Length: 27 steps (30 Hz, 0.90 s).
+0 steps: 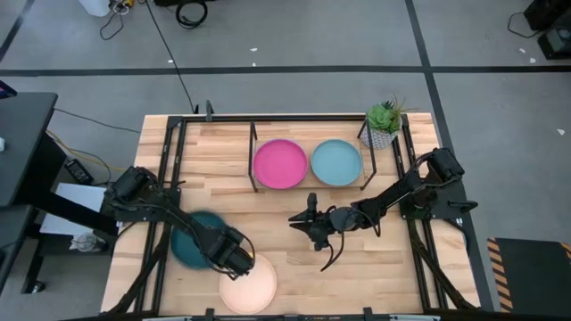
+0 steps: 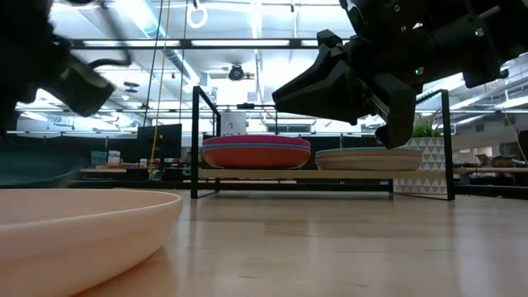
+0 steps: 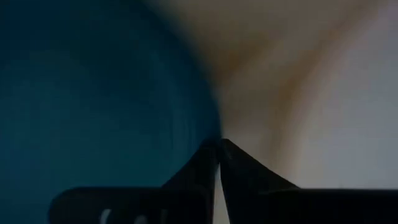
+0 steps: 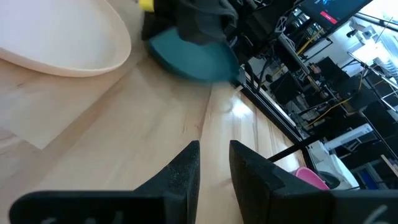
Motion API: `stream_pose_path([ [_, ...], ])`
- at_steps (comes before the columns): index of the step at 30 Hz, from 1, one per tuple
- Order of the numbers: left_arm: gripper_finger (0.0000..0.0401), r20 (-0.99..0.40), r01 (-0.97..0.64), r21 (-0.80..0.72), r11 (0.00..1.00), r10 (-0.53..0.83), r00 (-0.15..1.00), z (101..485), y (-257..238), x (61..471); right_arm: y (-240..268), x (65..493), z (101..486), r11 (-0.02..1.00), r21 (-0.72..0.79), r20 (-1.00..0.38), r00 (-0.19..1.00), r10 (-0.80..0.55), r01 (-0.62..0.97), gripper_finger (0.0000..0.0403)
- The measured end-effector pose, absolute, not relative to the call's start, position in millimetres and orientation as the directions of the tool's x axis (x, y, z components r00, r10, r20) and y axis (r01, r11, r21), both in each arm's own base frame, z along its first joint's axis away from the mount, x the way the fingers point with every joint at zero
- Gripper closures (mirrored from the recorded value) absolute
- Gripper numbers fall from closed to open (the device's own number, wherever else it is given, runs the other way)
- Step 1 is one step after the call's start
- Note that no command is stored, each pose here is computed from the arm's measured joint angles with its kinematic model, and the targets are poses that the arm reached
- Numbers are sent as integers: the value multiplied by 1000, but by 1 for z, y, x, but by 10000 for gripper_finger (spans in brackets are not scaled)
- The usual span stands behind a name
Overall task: Place and stack plates onto a shelf
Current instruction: Stack the green plate on top of the pink plate on the shelf
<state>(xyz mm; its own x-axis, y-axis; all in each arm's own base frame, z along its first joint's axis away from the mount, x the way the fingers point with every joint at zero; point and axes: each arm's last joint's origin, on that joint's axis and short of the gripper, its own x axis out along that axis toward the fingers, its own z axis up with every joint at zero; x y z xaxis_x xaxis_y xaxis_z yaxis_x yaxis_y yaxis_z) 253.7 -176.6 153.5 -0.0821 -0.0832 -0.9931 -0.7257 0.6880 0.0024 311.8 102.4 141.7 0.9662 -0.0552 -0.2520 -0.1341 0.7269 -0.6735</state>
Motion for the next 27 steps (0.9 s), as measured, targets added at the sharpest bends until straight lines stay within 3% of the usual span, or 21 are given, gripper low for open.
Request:
stream_pose_path([
  [10,387,-992,-642,-57,765,-115,-49,167,-174,263,103,312,142,729,-671,-252,966,-51,-136,310],
  [17,388,-991,-434,-135,891,-127,48,196,-183,279,102,312,142,735,-664,-253,966,-51,-135,310],
  [27,388,-981,-177,-138,975,-109,162,232,-187,294,108,310,140,794,-586,-271,962,-3,-163,310],
])
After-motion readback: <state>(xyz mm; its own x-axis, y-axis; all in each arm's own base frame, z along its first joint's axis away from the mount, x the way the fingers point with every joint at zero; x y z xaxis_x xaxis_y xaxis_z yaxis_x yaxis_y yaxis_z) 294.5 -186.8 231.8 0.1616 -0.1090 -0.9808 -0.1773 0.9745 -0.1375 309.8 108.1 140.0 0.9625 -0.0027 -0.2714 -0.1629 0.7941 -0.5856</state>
